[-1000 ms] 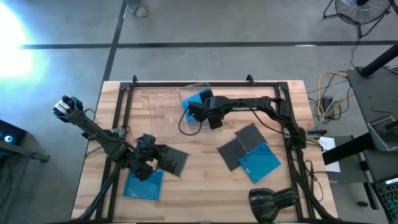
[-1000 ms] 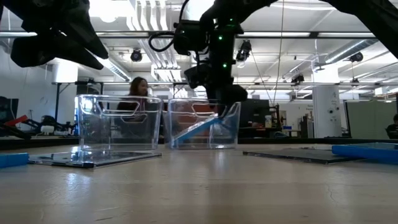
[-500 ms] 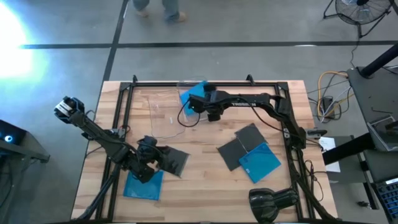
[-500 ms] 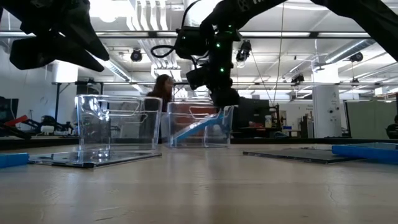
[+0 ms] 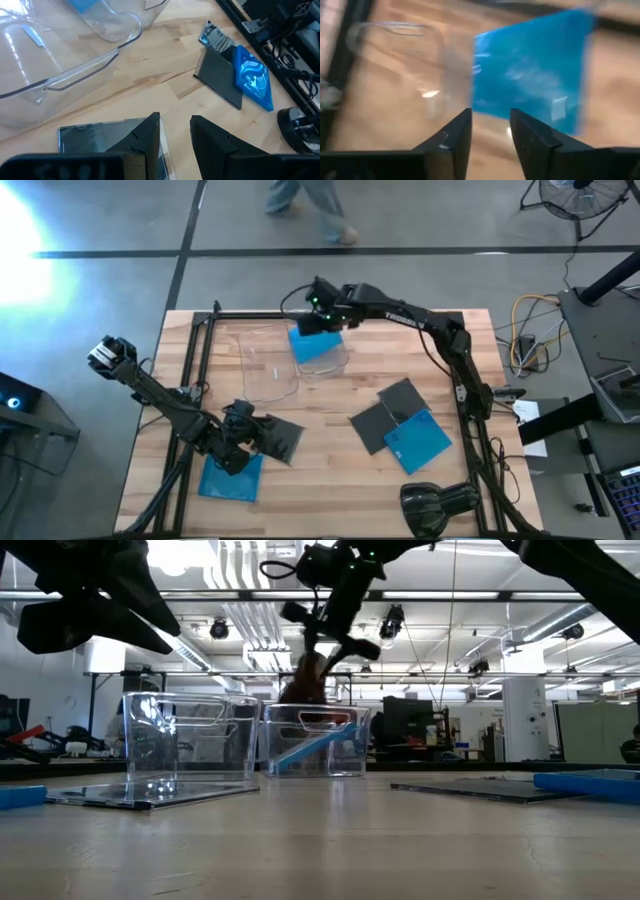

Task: Pick & place jewel cases by type
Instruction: Put the middle blue CD case into the right transparent bin

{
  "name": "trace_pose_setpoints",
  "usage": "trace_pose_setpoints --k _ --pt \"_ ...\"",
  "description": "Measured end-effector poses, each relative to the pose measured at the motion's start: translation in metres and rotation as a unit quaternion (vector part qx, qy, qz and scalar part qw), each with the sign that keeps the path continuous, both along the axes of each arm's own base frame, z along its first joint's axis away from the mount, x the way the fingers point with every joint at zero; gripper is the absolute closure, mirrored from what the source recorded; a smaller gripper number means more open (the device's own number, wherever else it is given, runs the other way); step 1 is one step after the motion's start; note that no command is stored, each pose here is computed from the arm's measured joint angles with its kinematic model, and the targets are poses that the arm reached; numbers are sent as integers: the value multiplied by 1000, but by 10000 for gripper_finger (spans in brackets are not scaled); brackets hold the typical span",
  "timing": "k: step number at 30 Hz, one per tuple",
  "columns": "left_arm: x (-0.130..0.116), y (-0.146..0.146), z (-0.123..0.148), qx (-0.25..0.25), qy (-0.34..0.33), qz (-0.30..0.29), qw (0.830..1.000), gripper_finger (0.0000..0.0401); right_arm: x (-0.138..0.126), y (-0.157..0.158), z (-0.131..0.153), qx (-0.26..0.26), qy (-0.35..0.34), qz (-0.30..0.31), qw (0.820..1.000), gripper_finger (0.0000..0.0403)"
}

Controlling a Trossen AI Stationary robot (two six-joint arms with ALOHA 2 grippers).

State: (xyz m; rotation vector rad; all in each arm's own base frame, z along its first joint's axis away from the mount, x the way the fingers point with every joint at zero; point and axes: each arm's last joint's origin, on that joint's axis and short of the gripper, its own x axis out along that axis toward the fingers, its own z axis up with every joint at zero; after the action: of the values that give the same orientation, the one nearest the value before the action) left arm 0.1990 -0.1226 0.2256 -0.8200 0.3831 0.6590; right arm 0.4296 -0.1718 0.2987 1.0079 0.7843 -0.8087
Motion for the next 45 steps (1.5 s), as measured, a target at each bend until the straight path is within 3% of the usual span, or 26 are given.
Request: trace_pose_setpoints --k 7,10,16,24,28,32,39,43,45 --pt "0 0 0 0 0 0 1000 311 -5 21 -33 101 66 -51 991 193" --pt "0 0 0 0 0 0 1000 311 -5 29 -44 105 87 -92 986 175" --pt "0 0 0 2 1 -2 1000 311 -5 22 -60 115 63 -194 972 153" --pt "0 0 0 4 6 -8 1000 311 -12 14 -87 116 46 -348 929 149" --pt "0 0 0 7 8 -11 1000 311 -15 9 -96 111 22 -434 894 150" --pt "0 0 1 7 8 -12 1000 311 -17 5 -102 73 -15 -500 863 155" --pt "-1 0 0 6 11 -14 1000 311 -6 -5 -95 -11 -97 -489 867 178" --pt "-1 0 0 3 15 -19 1000 311 4 -14 -88 -70 -139 -442 883 208" --pt "-1 0 0 4 16 -19 1000 311 7 -22 -87 -90 -147 -391 904 225"
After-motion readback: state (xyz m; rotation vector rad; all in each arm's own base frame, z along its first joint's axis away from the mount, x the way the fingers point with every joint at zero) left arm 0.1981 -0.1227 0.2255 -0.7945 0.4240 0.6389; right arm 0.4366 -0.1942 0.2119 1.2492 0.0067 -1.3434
